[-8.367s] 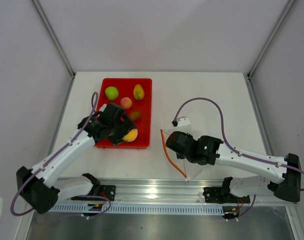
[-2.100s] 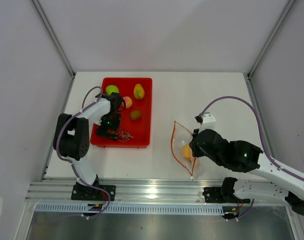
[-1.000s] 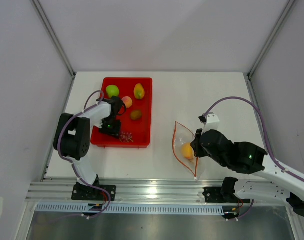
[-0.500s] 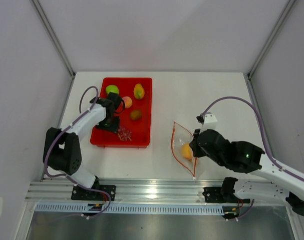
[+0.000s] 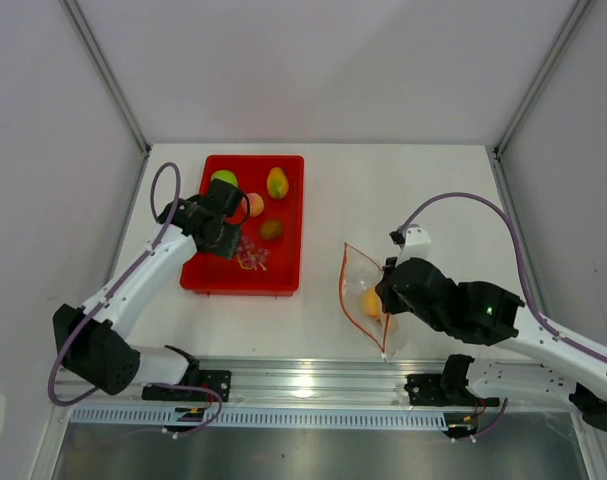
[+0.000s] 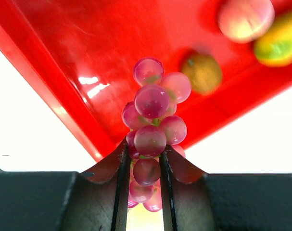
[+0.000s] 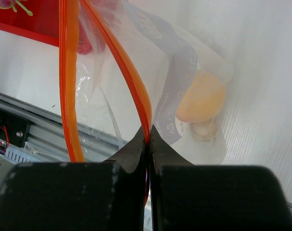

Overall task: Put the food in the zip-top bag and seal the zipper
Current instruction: Pick up the fake fruit from the bin, then place the fake fruit in the zipper food storage bag.

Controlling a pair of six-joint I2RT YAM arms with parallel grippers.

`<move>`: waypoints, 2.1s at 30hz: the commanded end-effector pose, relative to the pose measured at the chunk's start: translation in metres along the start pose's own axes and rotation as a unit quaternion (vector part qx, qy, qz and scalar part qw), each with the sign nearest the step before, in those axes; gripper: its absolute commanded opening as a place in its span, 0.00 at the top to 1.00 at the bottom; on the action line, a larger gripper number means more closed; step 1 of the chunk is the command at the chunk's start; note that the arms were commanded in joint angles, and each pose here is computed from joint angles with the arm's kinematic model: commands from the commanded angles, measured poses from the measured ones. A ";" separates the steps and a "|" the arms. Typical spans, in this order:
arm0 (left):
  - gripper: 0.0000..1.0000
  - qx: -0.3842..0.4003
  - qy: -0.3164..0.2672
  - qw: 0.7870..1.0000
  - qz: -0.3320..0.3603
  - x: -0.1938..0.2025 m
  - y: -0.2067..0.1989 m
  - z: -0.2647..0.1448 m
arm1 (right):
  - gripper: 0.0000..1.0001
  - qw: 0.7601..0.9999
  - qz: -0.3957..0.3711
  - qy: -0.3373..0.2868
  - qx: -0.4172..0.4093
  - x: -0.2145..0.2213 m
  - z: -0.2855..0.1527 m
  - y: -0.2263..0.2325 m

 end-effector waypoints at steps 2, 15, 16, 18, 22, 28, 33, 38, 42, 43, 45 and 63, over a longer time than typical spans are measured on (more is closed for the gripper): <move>0.83 0.096 0.012 0.994 0.048 0.005 -0.014 -0.041 | 1.00 1.000 0.012 -0.012 -0.006 -0.007 0.002 0.006; 0.79 0.330 0.053 0.933 0.134 0.053 -0.016 -0.147 | 1.00 0.999 0.030 -0.008 -0.024 -0.013 0.002 0.018; 0.79 0.338 0.053 0.930 0.136 0.056 -0.016 -0.149 | 1.00 0.999 0.031 -0.007 -0.027 -0.013 0.001 0.019; 0.79 0.365 0.054 0.918 0.146 0.064 -0.017 -0.160 | 1.00 0.999 0.039 -0.006 -0.031 -0.013 0.001 0.021; 0.81 0.404 0.050 0.901 0.150 0.078 -0.018 -0.177 | 1.00 0.998 0.052 -0.003 -0.044 -0.013 0.001 0.027; 0.82 0.439 0.017 0.883 0.164 0.098 -0.020 -0.202 | 1.00 0.996 0.063 -0.002 -0.057 -0.017 0.002 0.035; 0.82 0.454 0.013 0.874 0.172 0.116 -0.020 -0.213 | 1.00 0.996 0.070 -0.008 -0.062 -0.024 0.000 0.038; 0.85 0.490 -0.017 0.853 0.178 0.130 -0.025 -0.223 | 1.00 0.994 0.080 -0.006 -0.068 -0.026 0.000 0.041; 0.85 0.518 -0.027 0.831 0.199 0.141 -0.022 -0.232 | 1.00 0.994 0.090 -0.006 -0.070 -0.026 0.001 0.042; 0.85 0.521 -0.028 0.829 0.201 0.143 -0.022 -0.234 | 1.00 0.993 0.089 -0.004 -0.073 -0.025 0.001 0.043; 0.85 0.534 -0.024 0.821 0.199 0.145 -0.023 -0.242 | 1.00 0.993 0.092 -0.003 -0.075 -0.026 0.002 0.044; 0.81 0.594 -0.030 0.759 0.263 0.186 -0.007 -0.215 | 1.00 0.988 0.118 -0.025 -0.095 -0.039 -0.010 0.044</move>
Point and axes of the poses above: each gripper's point midway between its finger pads, its own z axis out along the fingers, its own y axis along the line the jaws close on, x = y × z, the point moved 3 cm from there along -z, back along the fingers, and after that the axes turned 3 degrees about -z, right-handed, at the moved point
